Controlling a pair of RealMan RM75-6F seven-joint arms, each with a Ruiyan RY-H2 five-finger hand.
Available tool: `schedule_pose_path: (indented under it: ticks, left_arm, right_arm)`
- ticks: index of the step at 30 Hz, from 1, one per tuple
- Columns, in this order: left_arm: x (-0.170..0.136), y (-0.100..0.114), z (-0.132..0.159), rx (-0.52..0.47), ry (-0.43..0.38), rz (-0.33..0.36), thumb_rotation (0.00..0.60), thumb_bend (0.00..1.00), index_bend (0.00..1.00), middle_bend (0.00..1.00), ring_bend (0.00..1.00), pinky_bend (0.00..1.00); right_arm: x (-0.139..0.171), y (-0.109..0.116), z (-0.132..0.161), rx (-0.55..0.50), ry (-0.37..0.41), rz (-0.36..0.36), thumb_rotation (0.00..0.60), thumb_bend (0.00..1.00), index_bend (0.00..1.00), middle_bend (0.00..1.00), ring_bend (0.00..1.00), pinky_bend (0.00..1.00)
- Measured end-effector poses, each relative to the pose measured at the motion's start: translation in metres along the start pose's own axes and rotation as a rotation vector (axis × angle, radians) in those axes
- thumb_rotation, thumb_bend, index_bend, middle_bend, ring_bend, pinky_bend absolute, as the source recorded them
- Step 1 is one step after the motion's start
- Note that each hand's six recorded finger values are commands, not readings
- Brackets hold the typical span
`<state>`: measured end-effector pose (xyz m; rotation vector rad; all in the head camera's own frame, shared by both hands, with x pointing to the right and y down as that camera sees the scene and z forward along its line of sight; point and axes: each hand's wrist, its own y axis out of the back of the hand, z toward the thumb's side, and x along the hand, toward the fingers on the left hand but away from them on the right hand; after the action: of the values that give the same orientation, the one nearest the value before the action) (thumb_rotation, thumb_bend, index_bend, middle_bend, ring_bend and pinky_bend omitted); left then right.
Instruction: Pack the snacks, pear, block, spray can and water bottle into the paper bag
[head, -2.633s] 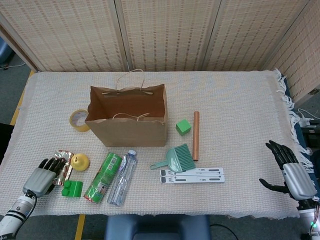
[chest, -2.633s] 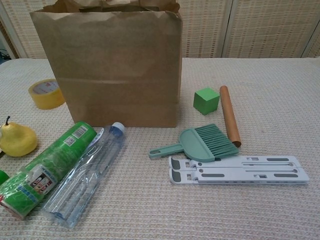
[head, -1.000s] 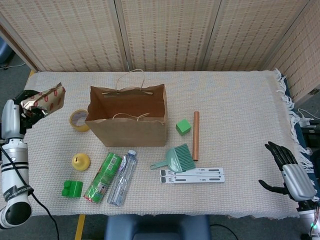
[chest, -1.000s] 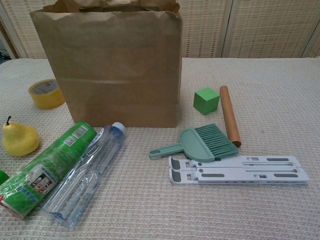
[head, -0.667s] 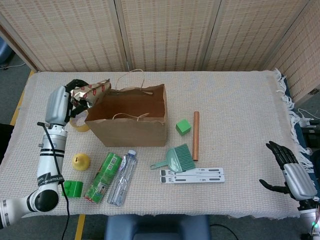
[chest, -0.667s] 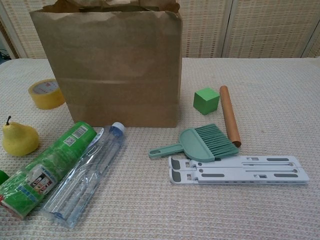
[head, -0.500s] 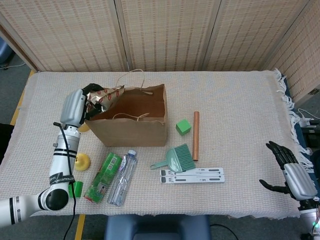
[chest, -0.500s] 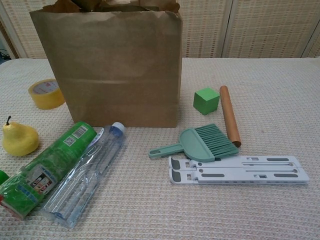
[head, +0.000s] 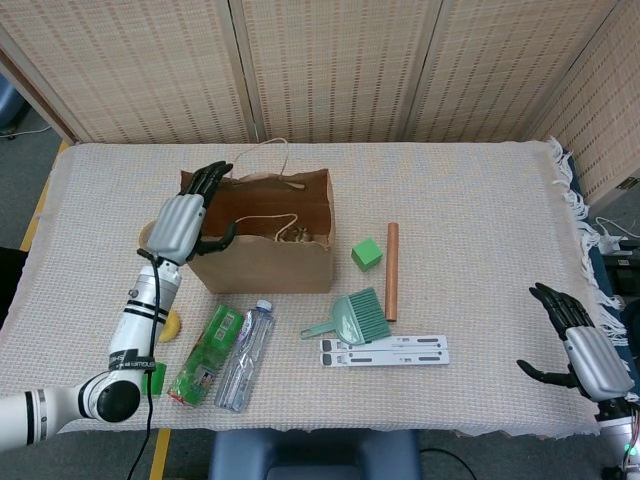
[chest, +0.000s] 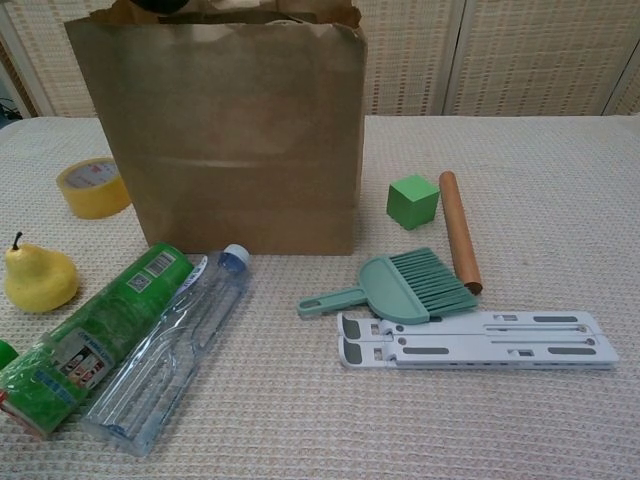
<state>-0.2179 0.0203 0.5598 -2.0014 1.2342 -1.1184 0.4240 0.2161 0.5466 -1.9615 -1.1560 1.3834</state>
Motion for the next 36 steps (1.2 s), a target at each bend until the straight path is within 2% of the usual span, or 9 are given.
schedule_pose_path:
  ticks: [4, 11, 13, 16, 20, 24, 29, 32, 36]
  left_arm:
    - [-0.005, 0.009, -0.008, -0.018, 0.021, 0.032, 0.600, 0.43, 0.11, 0.00, 0.00, 0.22]
    - [-0.029, 0.031, -0.039, -0.035, 0.092, 0.067, 0.600, 0.44, 0.11, 0.00, 0.01, 0.23]
    - [-0.035, 0.036, -0.048, -0.018, 0.110, 0.069, 0.600, 0.44, 0.11, 0.00, 0.01, 0.23]
    - [-0.057, 0.046, -0.080, 0.059, 0.177, 0.058, 0.600, 0.44, 0.11, 0.00, 0.01, 0.23]
    - [-0.103, 0.044, -0.129, 0.213, 0.244, -0.026, 0.600, 0.44, 0.11, 0.00, 0.01, 0.23]
    - [-0.143, 0.030, -0.158, 0.348, 0.235, -0.127, 0.600, 0.44, 0.09, 0.00, 0.00, 0.23]
    - [-0.179, 0.011, -0.179, 0.539, 0.160, -0.237, 0.600, 0.39, 0.05, 0.00, 0.00, 0.20]
    - [-0.190, -0.003, -0.185, 0.645, 0.100, -0.294, 0.600, 0.36, 0.03, 0.00, 0.00, 0.18]
    - [-0.196, -0.024, -0.187, 0.732, 0.032, -0.369, 0.600, 0.36, 0.02, 0.00, 0.00, 0.17]
  right_arm:
    - [0.001, 0.000, 0.000, 0.004, 0.000, 0.000, 0.600, 0.08, 0.00, 0.00, 0.00, 0.02]
    - [0.001, 0.000, 0.000, 0.004, 0.000, 0.002, 0.600, 0.08, 0.00, 0.00, 0.00, 0.02]
    - [0.001, -0.001, 0.000, 0.005, 0.001, 0.003, 0.600, 0.08, 0.00, 0.00, 0.00, 0.02]
    - [0.001, -0.002, -0.001, 0.012, -0.002, 0.007, 0.600, 0.08, 0.00, 0.00, 0.00, 0.02]
    - [0.000, -0.002, 0.000, 0.026, -0.001, -0.002, 0.600, 0.08, 0.00, 0.00, 0.00, 0.02]
    - [0.000, -0.002, 0.003, 0.031, 0.023, -0.024, 0.600, 0.08, 0.00, 0.00, 0.00, 0.02]
    - [0.000, -0.003, 0.004, 0.034, 0.037, -0.033, 0.600, 0.08, 0.00, 0.00, 0.00, 0.02]
    - [0.000, -0.002, 0.004, 0.035, 0.040, -0.039, 0.600, 0.08, 0.00, 0.00, 0.00, 0.02]
    - [0.000, 0.000, 0.005, 0.034, 0.045, -0.059, 0.600, 0.07, 0.00, 0.00, 0.00, 0.02]
